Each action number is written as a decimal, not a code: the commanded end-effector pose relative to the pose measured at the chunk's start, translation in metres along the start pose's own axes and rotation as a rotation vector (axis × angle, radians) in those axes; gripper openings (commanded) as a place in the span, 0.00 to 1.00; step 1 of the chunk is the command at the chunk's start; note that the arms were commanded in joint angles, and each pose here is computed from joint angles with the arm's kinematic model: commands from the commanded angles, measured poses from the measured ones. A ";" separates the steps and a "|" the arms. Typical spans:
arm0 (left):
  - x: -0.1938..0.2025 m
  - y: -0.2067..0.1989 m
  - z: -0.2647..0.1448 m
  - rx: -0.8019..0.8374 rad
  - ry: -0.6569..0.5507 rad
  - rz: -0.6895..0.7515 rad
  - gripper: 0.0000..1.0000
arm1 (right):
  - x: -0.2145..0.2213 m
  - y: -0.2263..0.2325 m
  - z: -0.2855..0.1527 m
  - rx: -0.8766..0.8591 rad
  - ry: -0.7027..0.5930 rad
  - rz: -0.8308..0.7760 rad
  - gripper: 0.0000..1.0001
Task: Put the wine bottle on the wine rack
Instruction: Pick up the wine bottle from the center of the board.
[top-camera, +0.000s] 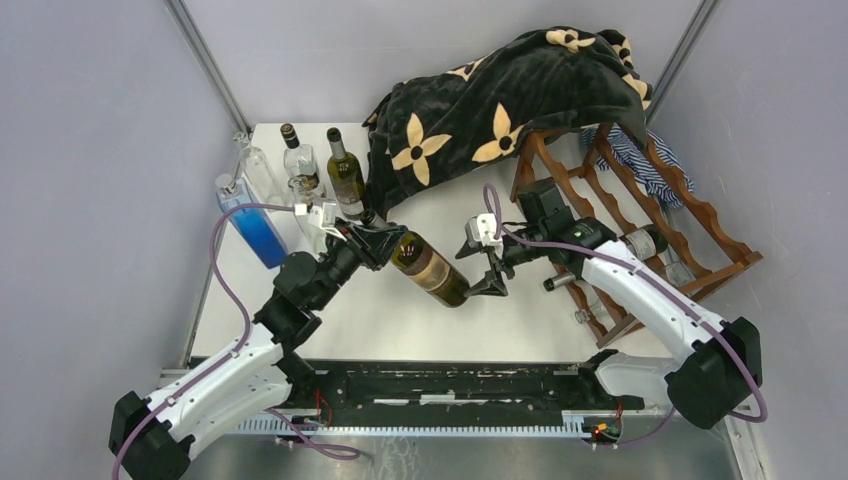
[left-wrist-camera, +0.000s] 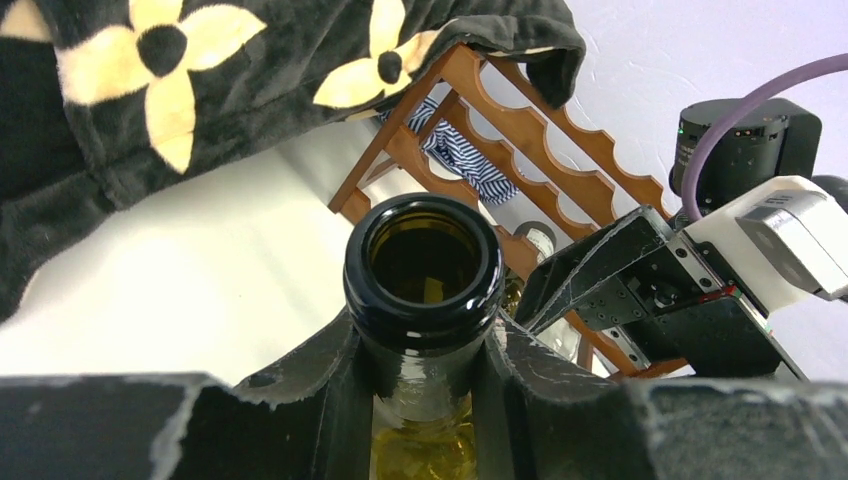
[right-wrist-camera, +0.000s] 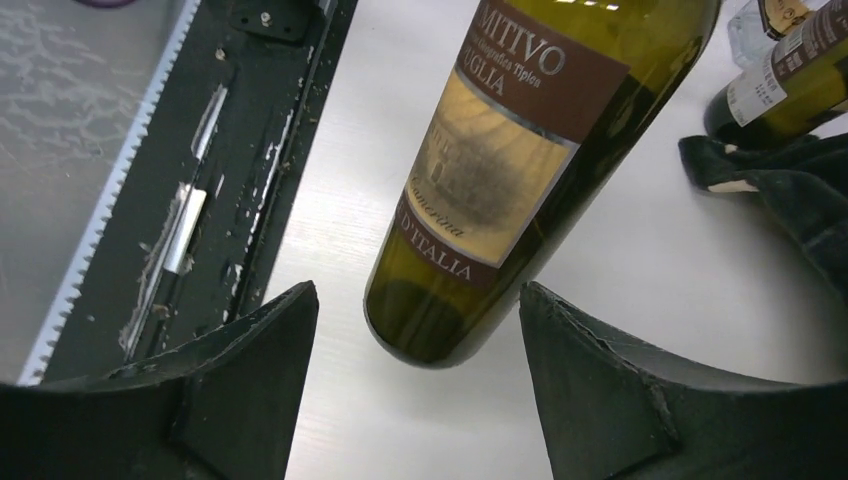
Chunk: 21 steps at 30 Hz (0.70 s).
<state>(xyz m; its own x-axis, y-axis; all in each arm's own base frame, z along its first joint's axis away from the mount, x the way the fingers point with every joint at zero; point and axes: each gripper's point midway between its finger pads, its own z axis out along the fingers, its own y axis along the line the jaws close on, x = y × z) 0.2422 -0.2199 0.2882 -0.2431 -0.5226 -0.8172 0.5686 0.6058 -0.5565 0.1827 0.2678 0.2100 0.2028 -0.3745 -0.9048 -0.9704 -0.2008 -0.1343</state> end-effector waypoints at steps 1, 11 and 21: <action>-0.058 -0.041 -0.002 0.128 -0.217 -0.147 0.02 | -0.016 -0.004 0.008 0.006 -0.109 0.132 0.80; -0.049 -0.056 0.002 0.151 -0.231 -0.199 0.02 | 0.012 -0.013 0.024 0.058 -0.096 0.279 0.98; -0.050 -0.059 0.003 0.138 -0.296 -0.267 0.02 | 0.021 0.000 0.040 -0.010 -0.147 0.342 0.98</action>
<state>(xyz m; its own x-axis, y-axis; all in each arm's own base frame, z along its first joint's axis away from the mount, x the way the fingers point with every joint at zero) 0.2293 -0.2484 0.2896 -0.2665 -0.6076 -0.7482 0.5645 0.5308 -0.6321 0.1856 0.2868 0.1676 -0.1576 -0.3453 -0.9252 -0.9816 -0.0476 0.1850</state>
